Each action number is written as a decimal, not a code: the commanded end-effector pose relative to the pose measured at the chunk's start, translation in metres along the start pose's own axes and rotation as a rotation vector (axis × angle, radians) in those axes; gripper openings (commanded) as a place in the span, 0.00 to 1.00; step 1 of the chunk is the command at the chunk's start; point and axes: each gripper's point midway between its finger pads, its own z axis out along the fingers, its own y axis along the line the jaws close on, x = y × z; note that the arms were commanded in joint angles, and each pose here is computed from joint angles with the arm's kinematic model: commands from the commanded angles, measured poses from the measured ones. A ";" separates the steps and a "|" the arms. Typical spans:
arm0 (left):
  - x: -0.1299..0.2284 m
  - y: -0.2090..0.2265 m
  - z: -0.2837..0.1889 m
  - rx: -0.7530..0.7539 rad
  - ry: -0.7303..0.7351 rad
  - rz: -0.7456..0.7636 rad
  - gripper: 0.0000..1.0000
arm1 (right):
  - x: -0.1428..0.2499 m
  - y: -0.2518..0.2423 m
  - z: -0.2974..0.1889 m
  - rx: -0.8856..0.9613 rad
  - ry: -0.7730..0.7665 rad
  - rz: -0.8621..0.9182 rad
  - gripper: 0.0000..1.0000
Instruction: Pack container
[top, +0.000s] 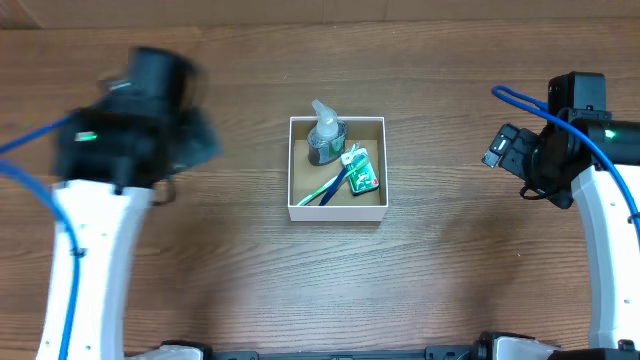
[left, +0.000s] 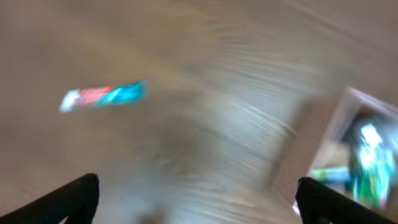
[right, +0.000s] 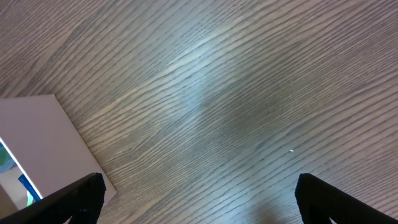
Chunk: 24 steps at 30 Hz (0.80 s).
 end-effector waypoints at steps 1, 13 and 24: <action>-0.011 0.043 0.022 -0.073 0.070 -0.404 1.00 | -0.002 -0.001 0.000 0.000 -0.007 -0.001 1.00; 0.022 0.159 0.130 -0.254 0.222 -0.906 1.00 | 0.000 -0.001 0.000 0.004 0.001 -0.001 1.00; 0.058 0.187 0.220 -0.339 0.308 -0.978 1.00 | 0.001 -0.002 0.000 0.005 0.004 -0.001 1.00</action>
